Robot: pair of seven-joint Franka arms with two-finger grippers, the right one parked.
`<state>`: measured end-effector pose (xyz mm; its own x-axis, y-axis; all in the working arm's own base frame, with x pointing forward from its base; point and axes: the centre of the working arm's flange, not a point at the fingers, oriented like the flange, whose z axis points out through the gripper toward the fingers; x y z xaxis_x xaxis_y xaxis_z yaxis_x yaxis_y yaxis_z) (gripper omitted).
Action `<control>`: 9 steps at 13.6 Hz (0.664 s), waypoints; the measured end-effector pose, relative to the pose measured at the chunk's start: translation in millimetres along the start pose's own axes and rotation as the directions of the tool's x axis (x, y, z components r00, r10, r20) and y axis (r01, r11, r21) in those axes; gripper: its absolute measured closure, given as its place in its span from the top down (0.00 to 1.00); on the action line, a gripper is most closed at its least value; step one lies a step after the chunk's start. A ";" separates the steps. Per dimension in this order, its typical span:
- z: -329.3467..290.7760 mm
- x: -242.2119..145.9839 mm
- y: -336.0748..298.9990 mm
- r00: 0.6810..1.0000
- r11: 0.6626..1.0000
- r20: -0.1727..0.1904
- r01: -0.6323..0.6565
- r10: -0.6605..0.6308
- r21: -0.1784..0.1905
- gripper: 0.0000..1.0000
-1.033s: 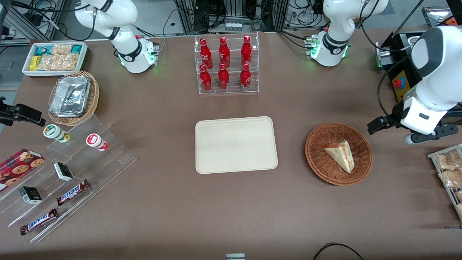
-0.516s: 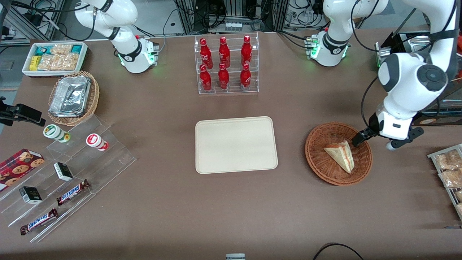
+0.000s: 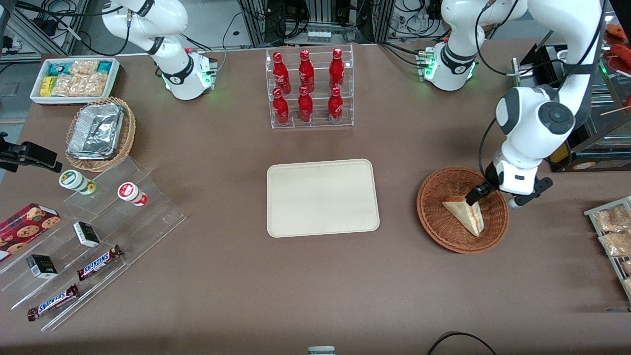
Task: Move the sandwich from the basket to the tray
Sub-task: 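Lower the open left gripper over the sandwich in the wicker basket, then close the left gripper on the wrapped sandwich and lift it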
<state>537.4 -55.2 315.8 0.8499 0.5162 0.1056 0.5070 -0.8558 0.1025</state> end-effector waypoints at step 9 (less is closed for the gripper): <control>60.4 -7.0 -2.2 1.000 1.000 0.018 0.007 -0.007 -0.010 0.93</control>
<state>539.0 -58.9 255.1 0.8487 0.5216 0.0875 0.5117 -0.8517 0.1133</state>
